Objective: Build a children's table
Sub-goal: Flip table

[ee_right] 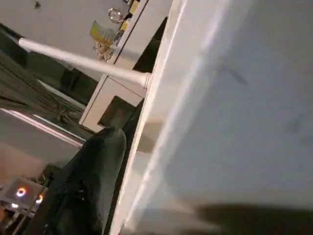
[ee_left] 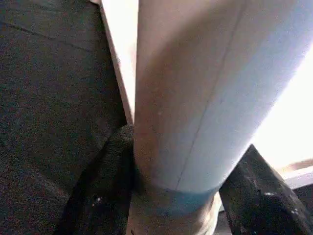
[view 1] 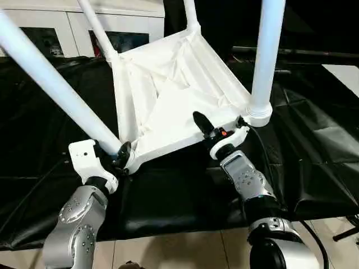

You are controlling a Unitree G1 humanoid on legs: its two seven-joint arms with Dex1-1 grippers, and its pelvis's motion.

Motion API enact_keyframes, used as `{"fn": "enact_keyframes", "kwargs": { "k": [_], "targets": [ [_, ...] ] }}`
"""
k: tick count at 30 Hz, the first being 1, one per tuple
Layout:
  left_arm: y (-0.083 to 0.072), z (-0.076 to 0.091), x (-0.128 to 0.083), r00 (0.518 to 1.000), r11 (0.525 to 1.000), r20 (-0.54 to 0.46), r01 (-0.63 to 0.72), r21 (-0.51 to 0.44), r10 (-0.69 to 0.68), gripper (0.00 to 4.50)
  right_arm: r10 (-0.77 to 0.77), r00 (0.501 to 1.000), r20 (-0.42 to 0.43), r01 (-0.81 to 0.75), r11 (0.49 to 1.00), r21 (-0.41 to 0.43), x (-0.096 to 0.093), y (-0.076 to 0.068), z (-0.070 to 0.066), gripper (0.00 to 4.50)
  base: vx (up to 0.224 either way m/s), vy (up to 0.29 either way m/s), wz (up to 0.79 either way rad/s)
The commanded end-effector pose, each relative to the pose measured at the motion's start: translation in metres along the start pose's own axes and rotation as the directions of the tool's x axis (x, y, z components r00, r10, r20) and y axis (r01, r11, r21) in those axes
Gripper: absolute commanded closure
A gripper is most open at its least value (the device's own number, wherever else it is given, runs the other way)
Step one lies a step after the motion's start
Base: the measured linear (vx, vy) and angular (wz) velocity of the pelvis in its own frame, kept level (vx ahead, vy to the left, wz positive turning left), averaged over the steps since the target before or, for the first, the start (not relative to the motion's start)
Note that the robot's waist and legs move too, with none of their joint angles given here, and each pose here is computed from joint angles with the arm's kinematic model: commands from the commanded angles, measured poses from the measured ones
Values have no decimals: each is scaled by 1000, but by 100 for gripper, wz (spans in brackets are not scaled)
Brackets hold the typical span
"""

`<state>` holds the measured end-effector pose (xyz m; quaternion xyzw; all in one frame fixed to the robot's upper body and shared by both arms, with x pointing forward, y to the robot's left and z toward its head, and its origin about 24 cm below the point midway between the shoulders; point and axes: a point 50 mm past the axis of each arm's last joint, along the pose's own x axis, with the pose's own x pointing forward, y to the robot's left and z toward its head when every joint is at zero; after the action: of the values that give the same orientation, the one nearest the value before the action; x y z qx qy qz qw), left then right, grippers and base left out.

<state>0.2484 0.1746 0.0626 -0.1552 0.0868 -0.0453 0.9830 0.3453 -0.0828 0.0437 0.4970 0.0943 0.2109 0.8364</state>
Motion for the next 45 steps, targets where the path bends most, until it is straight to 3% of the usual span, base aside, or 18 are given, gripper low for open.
{"fn": "enact_keyframes", "kwargs": {
  "k": [1, 11, 14, 17, 20, 22, 25, 27, 29, 34, 35, 36, 38, 40, 45],
  "targets": [
    [-18, -13, 0, 991, 991, -51, 120, -65, -123, 237, 36, 999, 33, -37, 999, 13, 8, 10, 8, 155, 0, 0, 0],
    [-19, -12, 1, 989, 989, -41, 137, -52, -139, 237, 10, 997, 81, -13, 999, 37, 6, 6, 17, 238, 0, 0, 0],
    [-19, -12, 0, 987, 986, -38, 157, -63, -159, 167, 5, 996, 94, -8, 1000, 30, 6, 5, 20, 243, 0, 0, 0],
    [-14, -11, -2, 988, 987, -20, 149, -64, -151, 149, 1, 994, 113, -2, 1000, 13, 5, 4, 24, 246, 0, 0, 0],
    [-2, -7, -7, 990, 987, 29, 141, -73, -139, 133, -9, 989, 145, 11, 1000, -14, 2, 4, 32, 246, 0, 0, 0],
    [22, -6, -16, 991, 990, 58, 125, -69, -121, 119, -13, 981, 193, 19, 999, -31, -3, 3, 48, 246, 0, 0, 0],
    [32, -6, -21, 992, 991, 60, 114, -67, -110, 93, -13, 976, 217, 23, 999, -41, -6, 3, 56, 246, 0, 0, 0],
    [47, -7, -28, 994, 993, 55, 103, -66, -100, 77, -5, 966, 258, 26, 997, -79, -14, 4, 72, 247, 0, 0, 0],
    [50, -7, -30, 993, 991, 48, 113, -65, -110, 64, 0, 964, 266, 25, 996, -91, -16, 5, 76, 248, 0, 0, 0],
    [46, -13, -39, 966, 967, -61, 253, 7, -252, 57, 24, 965, 261, 26, 982, -186, -26, 8, 88, 249, 0, 0, 0],
    [37, -9, -42, 928, 931, -107, 362, 38, -357, 57, 32, 965, 259, 32, 971, -239, -31, 11, 94, 249, 0, 0, 0],
    [37, -9, -42, 928, 931, -107, 362, 38, -357, 57, 32, 965, 259, 32, 971, -239, -31, 11, 94, 249, 0, 0, 0],
    [19, 2, -44, 846, 850, -160, 523, 62, -509, 57, 40, 964, 263, 45, 950, -310, -38, 15, 103, 249, 0, 0, 0],
    [8, 10, -43, 799, 798, -171, 595, 93, -576, 57, 37, 964, 263, 62, 932, -356, -42, 19, 108, 249, 0, 0, 0],
    [-15, 27, -31, 761, 735, -121, 648, 199, -638, 57, -23, 973, 230, 139, 854, -502, -49, 20, 116, 249, 0, 0, 0]
  ]
}}
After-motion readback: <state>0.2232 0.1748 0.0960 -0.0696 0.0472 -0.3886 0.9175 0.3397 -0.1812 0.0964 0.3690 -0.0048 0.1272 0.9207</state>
